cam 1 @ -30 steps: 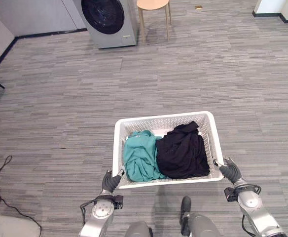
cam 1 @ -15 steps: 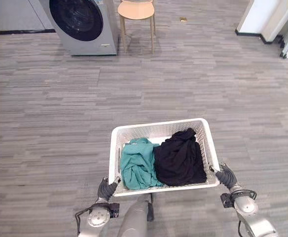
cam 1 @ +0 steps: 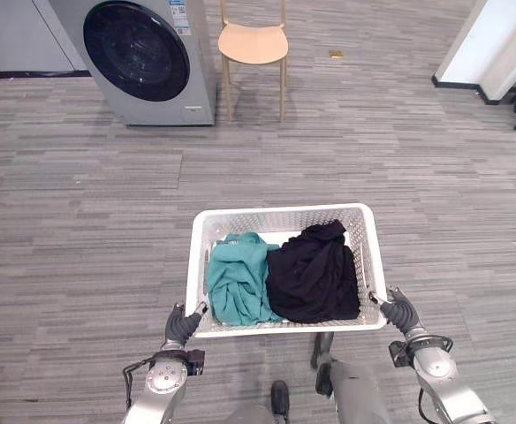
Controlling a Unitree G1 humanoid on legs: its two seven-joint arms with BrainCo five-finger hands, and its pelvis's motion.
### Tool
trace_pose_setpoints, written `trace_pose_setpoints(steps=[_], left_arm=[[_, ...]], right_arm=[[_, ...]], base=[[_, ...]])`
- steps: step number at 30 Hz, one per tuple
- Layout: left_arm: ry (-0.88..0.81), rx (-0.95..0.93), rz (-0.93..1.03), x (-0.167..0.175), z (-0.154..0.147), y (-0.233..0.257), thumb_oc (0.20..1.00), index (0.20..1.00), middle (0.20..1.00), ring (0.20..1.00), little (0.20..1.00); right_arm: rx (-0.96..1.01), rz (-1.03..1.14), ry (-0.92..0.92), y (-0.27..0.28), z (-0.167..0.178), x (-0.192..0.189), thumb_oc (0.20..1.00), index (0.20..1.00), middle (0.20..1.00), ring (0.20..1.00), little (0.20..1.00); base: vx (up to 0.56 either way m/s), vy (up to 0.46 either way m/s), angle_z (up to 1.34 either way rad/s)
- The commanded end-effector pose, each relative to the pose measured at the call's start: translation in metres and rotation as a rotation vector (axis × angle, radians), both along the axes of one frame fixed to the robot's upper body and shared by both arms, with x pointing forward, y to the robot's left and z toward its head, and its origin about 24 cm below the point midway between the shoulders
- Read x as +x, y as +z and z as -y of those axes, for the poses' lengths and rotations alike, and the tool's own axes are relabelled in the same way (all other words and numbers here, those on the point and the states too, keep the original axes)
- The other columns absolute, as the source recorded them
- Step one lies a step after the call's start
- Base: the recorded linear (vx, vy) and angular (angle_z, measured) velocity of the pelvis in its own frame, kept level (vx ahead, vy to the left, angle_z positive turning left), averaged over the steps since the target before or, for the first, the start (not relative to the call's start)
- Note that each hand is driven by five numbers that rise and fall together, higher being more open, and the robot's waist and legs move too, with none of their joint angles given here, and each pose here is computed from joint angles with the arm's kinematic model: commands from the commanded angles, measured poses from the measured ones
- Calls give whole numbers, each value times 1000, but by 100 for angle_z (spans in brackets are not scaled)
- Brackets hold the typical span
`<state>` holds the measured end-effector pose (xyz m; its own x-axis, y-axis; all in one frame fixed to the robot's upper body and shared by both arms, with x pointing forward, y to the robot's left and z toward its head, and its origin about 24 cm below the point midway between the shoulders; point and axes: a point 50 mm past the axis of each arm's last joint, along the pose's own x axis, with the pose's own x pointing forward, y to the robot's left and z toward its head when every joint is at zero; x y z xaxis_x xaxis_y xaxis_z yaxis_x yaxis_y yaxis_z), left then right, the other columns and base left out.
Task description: Grab the laundry basket,head to the washer,open it,put in the laundry and shut it.
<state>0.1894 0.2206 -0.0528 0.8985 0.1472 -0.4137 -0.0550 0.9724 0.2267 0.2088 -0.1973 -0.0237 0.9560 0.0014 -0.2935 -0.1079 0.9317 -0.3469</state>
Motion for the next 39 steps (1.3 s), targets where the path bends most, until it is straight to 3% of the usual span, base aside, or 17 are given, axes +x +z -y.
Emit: trace_pose_setpoints(steps=[1, 17, 39], left_arm=[[-53, -84, 238, 17, 3, 39, 200, 200, 200, 200, 200], [-100, -143, 192, 15, 20, 31, 200, 200, 200, 200, 200], [-72, -83, 216, 15, 5, 38, 200, 200, 200, 200, 200]], right_arm=[[128, 217, 30, 39, -7, 20, 200, 200, 200, 200, 200], [87, 184, -52, 34, 20, 11, 200, 200, 200, 200, 200], [101, 213, 56, 39, -9, 23, 200, 200, 200, 200, 200]], base=[[689, -100, 68], [426, -141, 21], [426, 76, -32]])
